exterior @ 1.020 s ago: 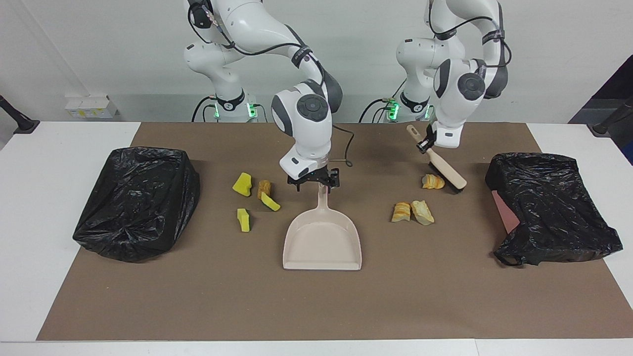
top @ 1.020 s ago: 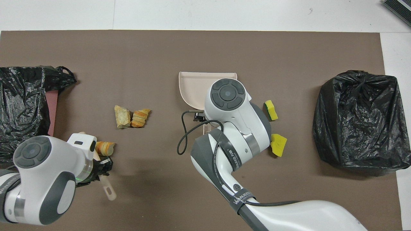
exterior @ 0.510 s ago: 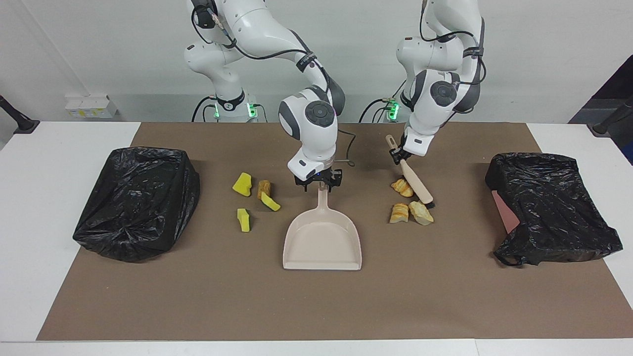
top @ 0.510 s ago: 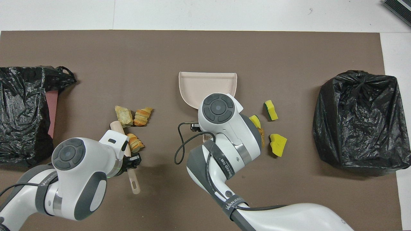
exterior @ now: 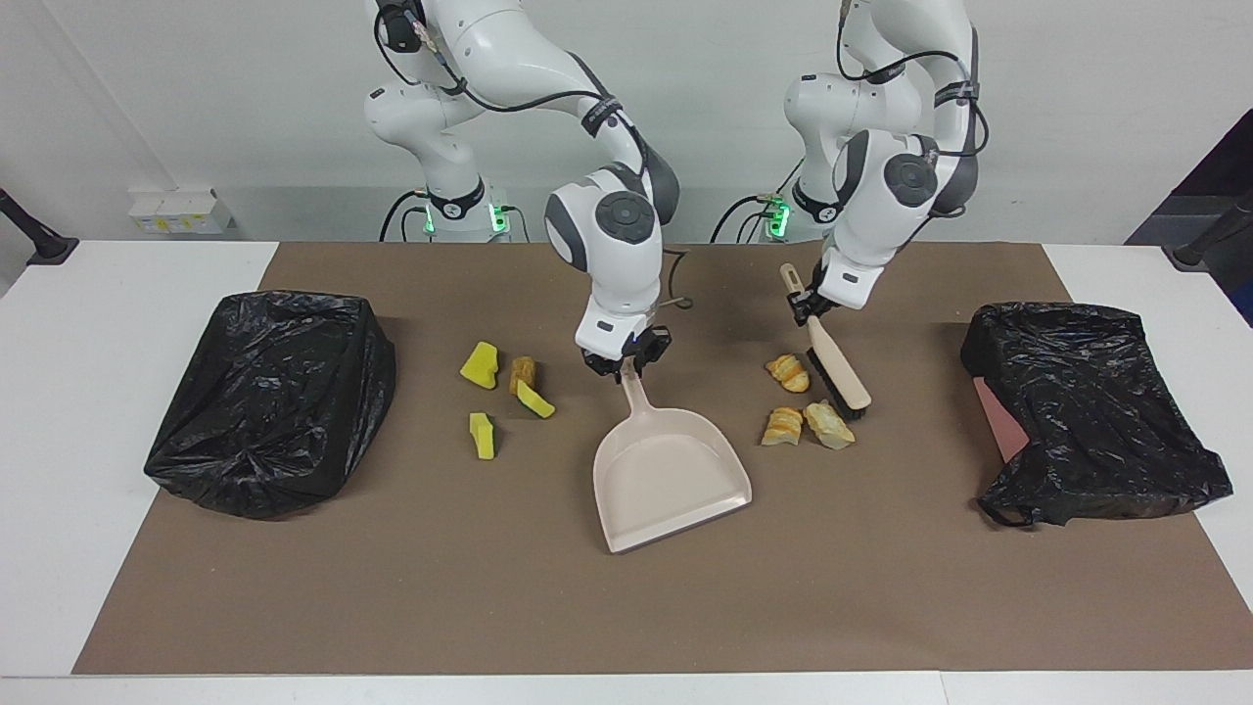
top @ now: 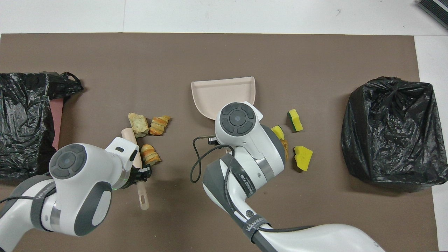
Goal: Sweep and dump trash in bin
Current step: 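Set the dustpan beside the bread pieces with the right gripper, then sweep the bread pieces into the dustpan with the left-held brush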
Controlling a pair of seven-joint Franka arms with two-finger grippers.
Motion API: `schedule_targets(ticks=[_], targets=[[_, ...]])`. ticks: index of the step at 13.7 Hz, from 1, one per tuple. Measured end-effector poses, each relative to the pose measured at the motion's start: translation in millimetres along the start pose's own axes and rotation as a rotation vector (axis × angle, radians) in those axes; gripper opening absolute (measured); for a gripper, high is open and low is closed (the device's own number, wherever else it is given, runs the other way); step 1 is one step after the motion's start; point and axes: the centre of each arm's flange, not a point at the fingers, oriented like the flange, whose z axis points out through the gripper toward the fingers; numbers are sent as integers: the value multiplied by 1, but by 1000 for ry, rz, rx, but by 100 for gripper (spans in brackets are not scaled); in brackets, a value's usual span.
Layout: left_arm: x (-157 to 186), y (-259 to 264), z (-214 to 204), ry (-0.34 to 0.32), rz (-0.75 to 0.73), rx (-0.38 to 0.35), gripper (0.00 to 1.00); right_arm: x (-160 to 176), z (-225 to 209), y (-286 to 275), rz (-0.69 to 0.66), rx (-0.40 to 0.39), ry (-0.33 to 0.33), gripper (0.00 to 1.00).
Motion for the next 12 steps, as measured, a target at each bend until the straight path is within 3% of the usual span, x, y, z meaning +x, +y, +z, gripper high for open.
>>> schedule_targets(ticks=[3, 7, 12], targets=[[23, -25, -2, 26, 39, -20, 26, -14, -20, 27, -320, -1, 5, 32], [36, -18, 28, 38, 108, -17, 26, -28, -10, 20, -744, -10, -36, 32], [16, 21, 37, 32, 238, -15, 26, -33, -1, -12, -885, -54, -82, 32]])
